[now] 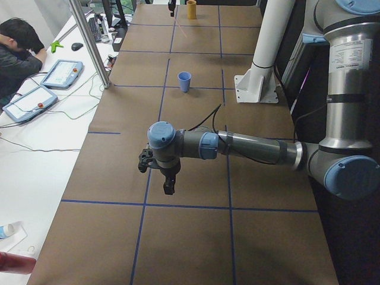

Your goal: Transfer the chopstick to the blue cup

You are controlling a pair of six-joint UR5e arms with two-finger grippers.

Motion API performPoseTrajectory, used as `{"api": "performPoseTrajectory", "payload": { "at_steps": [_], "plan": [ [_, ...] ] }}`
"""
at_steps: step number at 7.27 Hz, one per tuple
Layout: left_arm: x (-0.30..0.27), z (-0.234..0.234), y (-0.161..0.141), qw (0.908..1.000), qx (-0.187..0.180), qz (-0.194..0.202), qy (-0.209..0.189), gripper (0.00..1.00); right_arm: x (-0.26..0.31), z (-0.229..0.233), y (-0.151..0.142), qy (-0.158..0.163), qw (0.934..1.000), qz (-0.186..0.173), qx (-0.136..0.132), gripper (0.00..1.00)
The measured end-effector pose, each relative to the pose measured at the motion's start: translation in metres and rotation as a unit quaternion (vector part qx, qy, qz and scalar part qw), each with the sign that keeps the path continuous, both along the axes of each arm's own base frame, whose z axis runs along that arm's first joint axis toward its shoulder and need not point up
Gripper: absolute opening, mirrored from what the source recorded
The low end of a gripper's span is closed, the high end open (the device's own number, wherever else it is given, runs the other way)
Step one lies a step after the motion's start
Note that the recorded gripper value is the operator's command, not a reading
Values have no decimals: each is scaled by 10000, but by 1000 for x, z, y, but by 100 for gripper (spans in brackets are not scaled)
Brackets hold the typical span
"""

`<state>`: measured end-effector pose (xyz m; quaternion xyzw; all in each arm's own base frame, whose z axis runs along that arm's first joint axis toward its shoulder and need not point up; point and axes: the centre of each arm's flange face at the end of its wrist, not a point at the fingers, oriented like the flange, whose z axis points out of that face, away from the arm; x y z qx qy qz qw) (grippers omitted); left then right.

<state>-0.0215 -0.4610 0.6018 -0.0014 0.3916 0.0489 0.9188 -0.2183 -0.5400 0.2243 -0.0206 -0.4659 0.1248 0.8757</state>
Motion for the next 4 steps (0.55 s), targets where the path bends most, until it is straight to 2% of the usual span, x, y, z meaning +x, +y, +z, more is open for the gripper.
{"api": "performPoseTrajectory", "payload": {
  "at_steps": [2,4],
  "plan": [
    [0,0,1,10000,-4,0,2,100,-72,-68,20,-61,9988,391,-298,0],
    [0,2,4,10000,-24,0,5,100,-130,-114,35,-35,9958,741,-528,0]
  ]
}}
